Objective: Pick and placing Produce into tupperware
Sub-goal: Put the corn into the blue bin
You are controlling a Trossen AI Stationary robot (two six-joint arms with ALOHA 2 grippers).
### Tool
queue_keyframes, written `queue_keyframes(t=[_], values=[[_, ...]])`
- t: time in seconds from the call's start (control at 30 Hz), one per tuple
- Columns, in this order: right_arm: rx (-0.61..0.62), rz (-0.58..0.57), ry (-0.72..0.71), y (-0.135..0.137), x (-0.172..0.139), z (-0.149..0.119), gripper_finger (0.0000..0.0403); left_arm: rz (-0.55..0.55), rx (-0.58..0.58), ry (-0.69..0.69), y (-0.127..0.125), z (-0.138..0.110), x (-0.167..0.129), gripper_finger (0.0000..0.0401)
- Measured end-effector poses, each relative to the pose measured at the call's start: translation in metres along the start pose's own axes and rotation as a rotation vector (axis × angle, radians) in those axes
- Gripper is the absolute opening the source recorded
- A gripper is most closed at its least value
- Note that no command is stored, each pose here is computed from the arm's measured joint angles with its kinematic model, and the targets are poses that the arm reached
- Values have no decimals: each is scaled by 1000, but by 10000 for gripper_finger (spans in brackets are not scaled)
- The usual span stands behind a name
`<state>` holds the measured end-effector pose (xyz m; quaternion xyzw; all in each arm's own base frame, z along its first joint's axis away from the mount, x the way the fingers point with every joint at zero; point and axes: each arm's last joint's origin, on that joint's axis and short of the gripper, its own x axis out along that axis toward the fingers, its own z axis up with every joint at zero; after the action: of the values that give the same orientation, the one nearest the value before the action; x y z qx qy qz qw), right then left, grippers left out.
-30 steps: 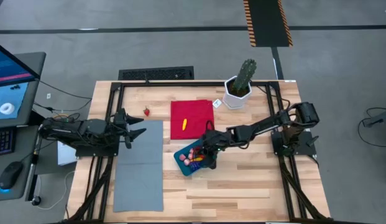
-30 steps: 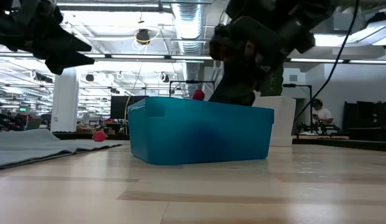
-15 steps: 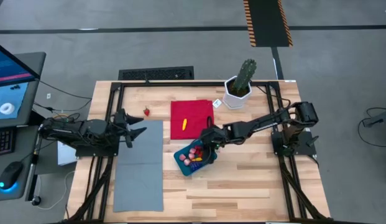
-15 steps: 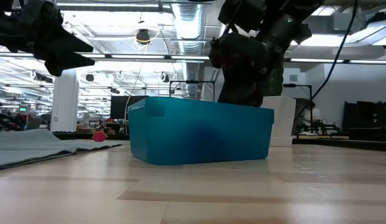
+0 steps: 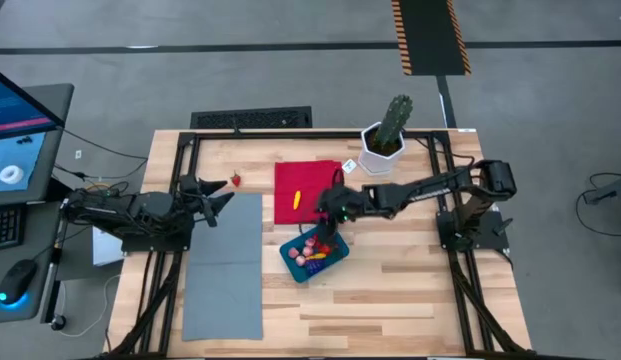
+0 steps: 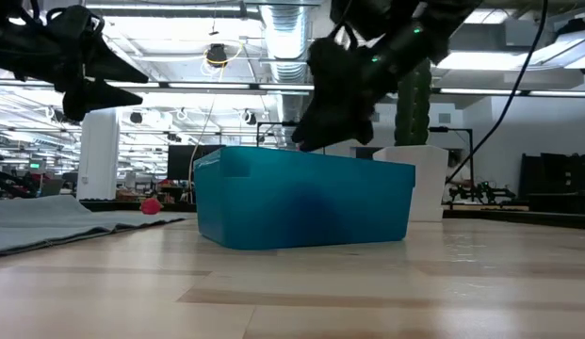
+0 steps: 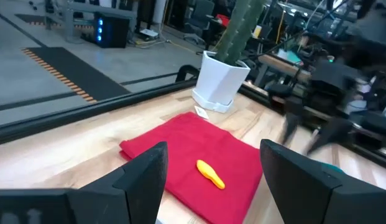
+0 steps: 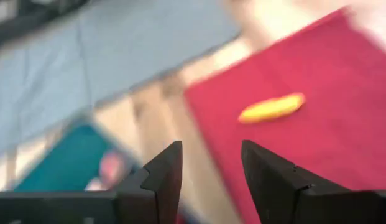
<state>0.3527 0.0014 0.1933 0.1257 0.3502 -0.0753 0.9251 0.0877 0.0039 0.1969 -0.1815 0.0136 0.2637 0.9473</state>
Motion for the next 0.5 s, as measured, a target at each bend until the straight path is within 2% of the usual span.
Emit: queue_keyframes(t=[0.17,0.33,0.5], values=[[203,-29,-69,-31,-4,28,181,2,-4,7,0,-1,0,245],[435,53,-119,-58,-13,56,174,3,-12,10,0,-1,0,245],[620,158,-107,-79,-16,72,176,9,15,23,1,-3,0,245]])
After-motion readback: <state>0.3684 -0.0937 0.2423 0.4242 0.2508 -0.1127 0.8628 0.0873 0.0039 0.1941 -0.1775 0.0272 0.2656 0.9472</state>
